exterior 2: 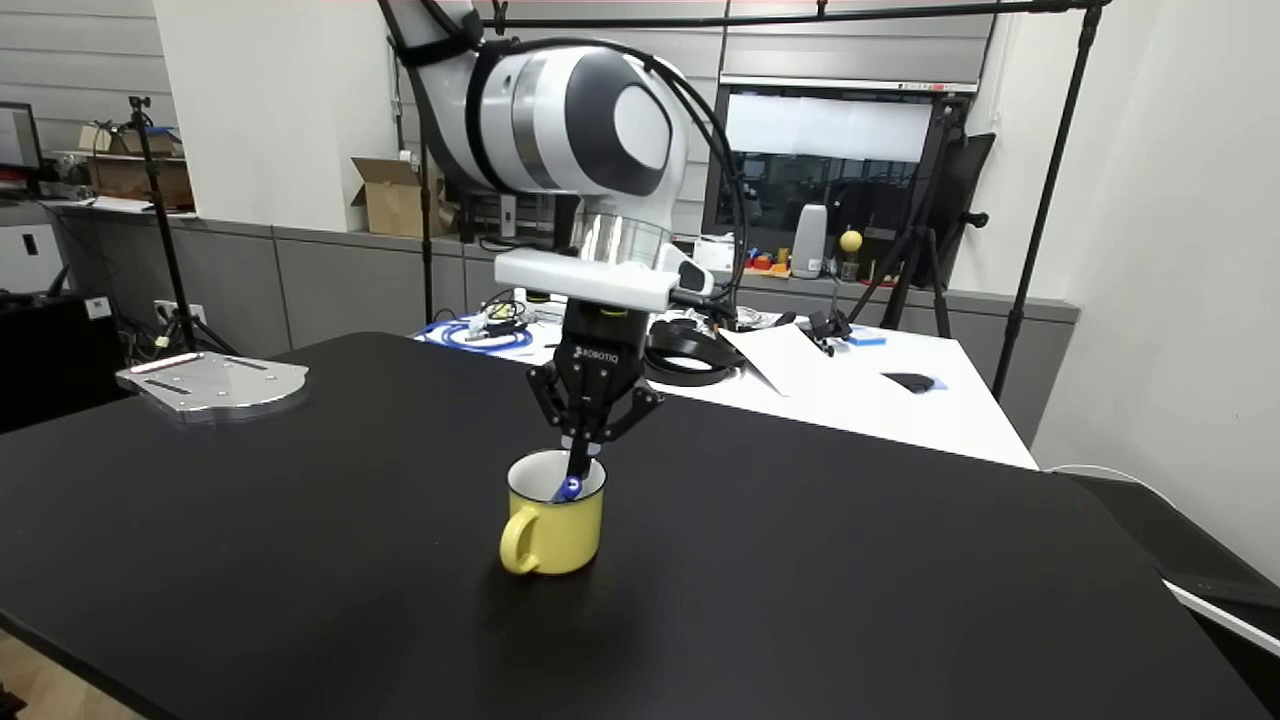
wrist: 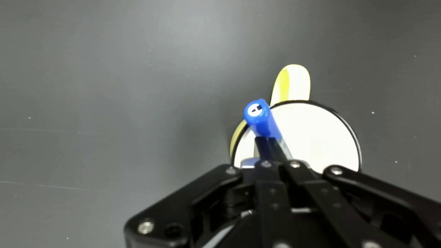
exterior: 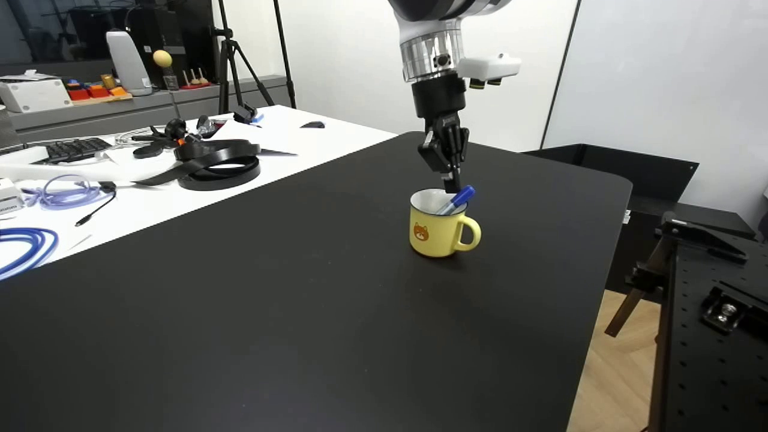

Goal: Remove the marker from the mug cup and place it on the table

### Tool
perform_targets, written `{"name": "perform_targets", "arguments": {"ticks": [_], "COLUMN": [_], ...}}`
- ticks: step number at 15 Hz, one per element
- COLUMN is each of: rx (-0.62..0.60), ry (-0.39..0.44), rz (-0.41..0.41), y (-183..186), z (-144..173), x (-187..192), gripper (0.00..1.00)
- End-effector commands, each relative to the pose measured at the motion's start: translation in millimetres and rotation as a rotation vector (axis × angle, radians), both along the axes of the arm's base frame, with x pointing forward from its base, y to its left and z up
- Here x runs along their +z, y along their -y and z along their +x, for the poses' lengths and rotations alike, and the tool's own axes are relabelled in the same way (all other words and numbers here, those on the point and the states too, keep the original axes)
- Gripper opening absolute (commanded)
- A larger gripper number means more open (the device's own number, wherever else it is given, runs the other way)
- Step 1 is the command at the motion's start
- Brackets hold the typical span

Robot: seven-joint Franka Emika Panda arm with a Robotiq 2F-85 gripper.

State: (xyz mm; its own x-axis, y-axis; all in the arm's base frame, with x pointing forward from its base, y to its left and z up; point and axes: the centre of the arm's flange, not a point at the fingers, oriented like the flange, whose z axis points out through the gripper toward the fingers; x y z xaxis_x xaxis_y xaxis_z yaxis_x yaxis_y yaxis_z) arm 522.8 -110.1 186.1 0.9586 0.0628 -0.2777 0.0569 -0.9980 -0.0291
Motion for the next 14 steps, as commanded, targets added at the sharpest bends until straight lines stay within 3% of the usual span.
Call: {"name": "perform_targets", "arguments": {"ticks": [1, 4, 5, 6, 8, 14], "rx": [0.027, 0.070, 0.099, 0.126, 0.182, 0.104], "ry": [-0.010, -0.039, -0.065, -0.088, -0.147, -0.187], "rz": [0.001, 0.018, 0.024, 0.019, 0.035, -0.011], "y": [-6, -12, -14, -15, -16, -7], "z": [2, -2, -4, -6, -12, -21], "x": [5, 8, 8, 9, 13, 32], "gripper": [0.00, 0.00, 0.25, 0.26, 0.39, 0.79]}}
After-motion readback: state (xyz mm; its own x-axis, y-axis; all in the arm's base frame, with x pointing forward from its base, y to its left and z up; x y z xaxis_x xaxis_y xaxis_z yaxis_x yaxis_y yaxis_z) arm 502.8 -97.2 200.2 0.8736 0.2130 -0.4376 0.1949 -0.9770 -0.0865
